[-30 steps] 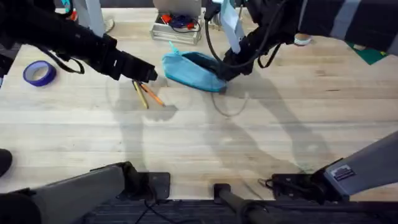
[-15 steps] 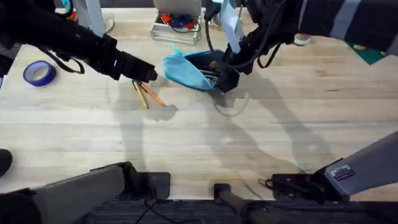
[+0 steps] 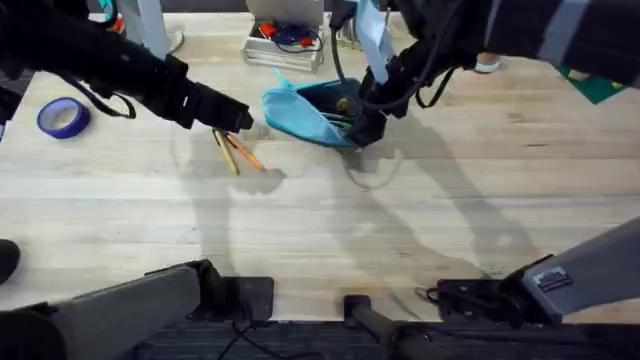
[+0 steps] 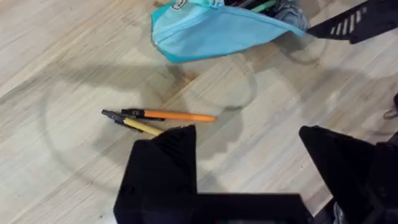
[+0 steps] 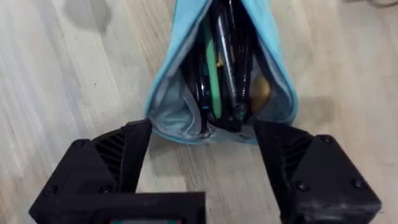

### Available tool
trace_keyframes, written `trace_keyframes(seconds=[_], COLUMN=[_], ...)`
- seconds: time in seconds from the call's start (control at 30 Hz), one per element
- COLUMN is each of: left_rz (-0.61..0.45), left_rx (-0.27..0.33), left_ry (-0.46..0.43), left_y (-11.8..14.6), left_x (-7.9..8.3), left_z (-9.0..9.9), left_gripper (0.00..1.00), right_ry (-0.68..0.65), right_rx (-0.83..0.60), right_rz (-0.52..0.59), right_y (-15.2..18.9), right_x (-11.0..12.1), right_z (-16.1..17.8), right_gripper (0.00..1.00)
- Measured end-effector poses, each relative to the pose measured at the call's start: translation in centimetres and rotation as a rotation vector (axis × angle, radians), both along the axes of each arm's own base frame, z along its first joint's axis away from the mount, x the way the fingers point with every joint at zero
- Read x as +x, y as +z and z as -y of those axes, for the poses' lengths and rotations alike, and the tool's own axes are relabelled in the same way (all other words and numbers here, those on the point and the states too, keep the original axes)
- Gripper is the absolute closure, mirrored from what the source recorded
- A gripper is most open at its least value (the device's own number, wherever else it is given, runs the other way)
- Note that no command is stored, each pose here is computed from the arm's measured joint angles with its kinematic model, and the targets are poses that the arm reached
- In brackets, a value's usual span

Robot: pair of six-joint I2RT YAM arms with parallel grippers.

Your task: Unzip the bag, pick up the pens from the table one at a time and place them inside, then zip the bag closed.

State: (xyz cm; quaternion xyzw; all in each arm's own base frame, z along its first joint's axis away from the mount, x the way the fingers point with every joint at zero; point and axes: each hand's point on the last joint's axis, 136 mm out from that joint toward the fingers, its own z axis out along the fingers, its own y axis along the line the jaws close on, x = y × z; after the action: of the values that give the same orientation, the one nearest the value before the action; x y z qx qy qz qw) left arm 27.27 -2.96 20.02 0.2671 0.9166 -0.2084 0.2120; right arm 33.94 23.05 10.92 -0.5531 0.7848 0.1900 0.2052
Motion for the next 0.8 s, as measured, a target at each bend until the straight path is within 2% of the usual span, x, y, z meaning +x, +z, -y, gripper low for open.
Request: trace_keyframes(seconds=[0.27, 0.6, 0.7, 0.8], left_rz=[-0.004, -0.007, -0.028, -0.076], left_rx=[-0.002, -0.003, 0.013, 0.053], left_ry=[0.007, 0.012, 0.053, 0.134], left_y=[0.0, 0.0, -0.2, -0.8], left_x=[0.0, 0.0, 0.1, 0.0], left_z=[0.0, 0.0, -0.4, -1.4], left_gripper=[0.005, 0.004, 0.005, 0.005], right_ry=[-0.012, -0.106, -0.124, -0.164], right_rx=[0.055, 0.033, 0.041, 0.058], right_rz=[0.147, 0.211, 0.221, 0.227], right_y=[6.9, 10.9, 12.0, 13.1], right_x=[-1.0, -2.7, -3.5, -4.0], right_z=[0.7, 2.8, 3.3, 3.7], right_gripper=[0.005, 0.005, 0.004, 0.005])
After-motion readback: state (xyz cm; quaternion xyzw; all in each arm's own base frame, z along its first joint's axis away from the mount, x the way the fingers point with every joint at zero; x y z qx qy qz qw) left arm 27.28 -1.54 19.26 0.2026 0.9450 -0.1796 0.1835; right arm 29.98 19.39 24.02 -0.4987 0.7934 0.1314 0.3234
